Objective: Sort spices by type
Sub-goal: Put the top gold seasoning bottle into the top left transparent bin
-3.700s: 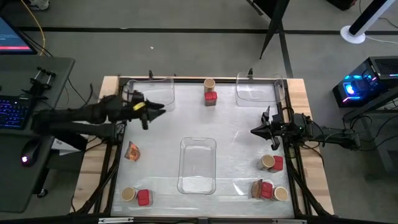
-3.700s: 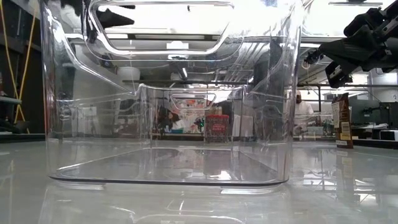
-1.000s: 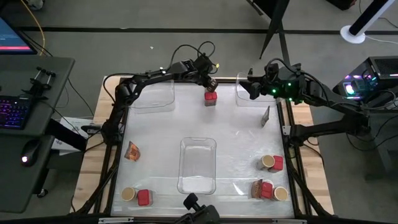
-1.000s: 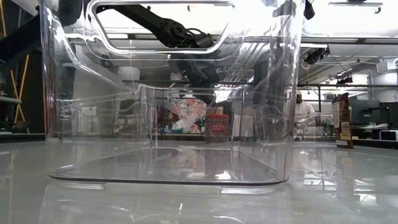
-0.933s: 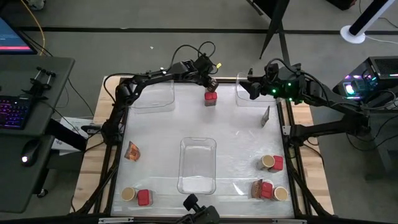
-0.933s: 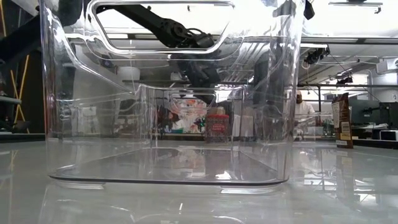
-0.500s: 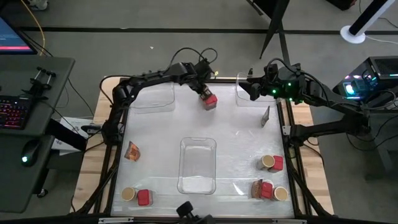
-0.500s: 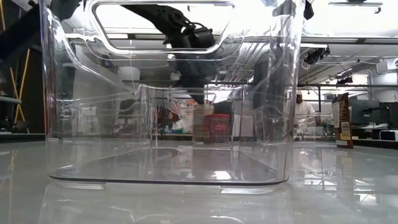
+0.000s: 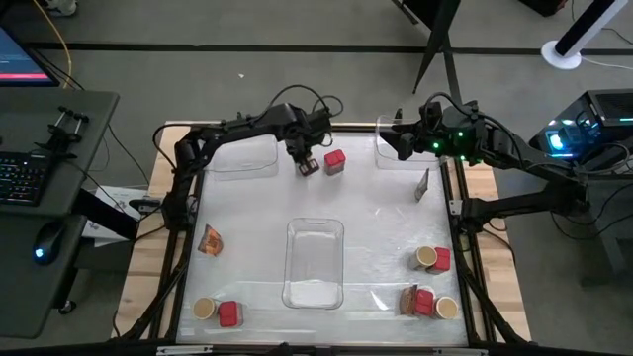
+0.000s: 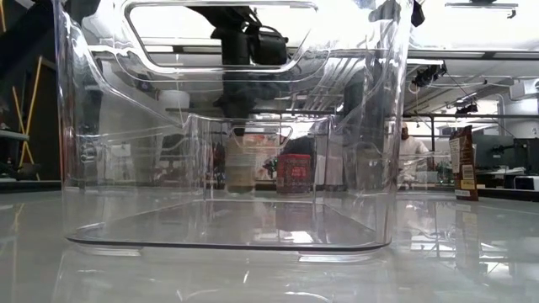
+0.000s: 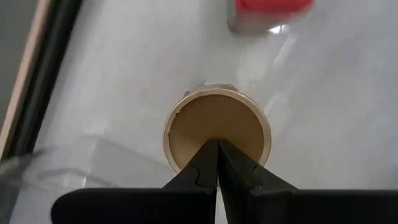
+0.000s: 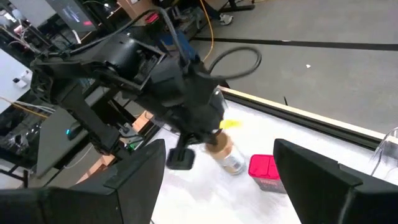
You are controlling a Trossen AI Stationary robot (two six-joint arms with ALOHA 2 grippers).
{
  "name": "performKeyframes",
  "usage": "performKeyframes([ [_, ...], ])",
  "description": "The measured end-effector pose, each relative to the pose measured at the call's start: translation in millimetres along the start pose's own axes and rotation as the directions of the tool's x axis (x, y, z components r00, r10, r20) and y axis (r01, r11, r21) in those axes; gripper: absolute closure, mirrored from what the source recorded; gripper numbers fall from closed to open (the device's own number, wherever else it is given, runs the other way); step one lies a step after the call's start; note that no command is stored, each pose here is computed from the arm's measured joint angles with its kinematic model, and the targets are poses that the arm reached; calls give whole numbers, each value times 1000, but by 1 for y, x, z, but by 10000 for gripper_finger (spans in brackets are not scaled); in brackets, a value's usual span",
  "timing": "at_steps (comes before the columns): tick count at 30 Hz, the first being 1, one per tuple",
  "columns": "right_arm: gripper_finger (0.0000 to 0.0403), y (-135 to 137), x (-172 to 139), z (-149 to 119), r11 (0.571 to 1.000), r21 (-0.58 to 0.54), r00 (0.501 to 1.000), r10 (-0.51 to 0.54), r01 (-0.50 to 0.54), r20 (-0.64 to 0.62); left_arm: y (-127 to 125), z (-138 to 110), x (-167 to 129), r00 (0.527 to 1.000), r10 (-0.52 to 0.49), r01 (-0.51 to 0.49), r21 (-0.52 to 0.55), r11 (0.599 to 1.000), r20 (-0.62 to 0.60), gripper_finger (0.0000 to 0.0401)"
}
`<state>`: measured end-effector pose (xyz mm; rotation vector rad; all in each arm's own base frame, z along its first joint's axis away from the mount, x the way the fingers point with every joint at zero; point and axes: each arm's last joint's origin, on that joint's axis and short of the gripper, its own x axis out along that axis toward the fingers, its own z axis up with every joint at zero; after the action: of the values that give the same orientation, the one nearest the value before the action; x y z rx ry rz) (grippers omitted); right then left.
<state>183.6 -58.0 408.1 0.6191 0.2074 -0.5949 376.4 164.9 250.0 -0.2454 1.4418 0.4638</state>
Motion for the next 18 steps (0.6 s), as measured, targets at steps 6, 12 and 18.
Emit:
performKeyframes([
  [6,107,0,0,0,1000,-1,1000,2,-2,-2,-8,-10,-27,998,27,-28,21,999,50,401],
  [12,107,0,0,0,1000,-2,1000,2,-2,-2,1,-17,-60,984,-4,2,6,1000,181,400],
  [18,107,1,0,-1,1000,-3,999,26,-26,-19,9,-17,-61,983,-41,35,39,999,177,354],
])
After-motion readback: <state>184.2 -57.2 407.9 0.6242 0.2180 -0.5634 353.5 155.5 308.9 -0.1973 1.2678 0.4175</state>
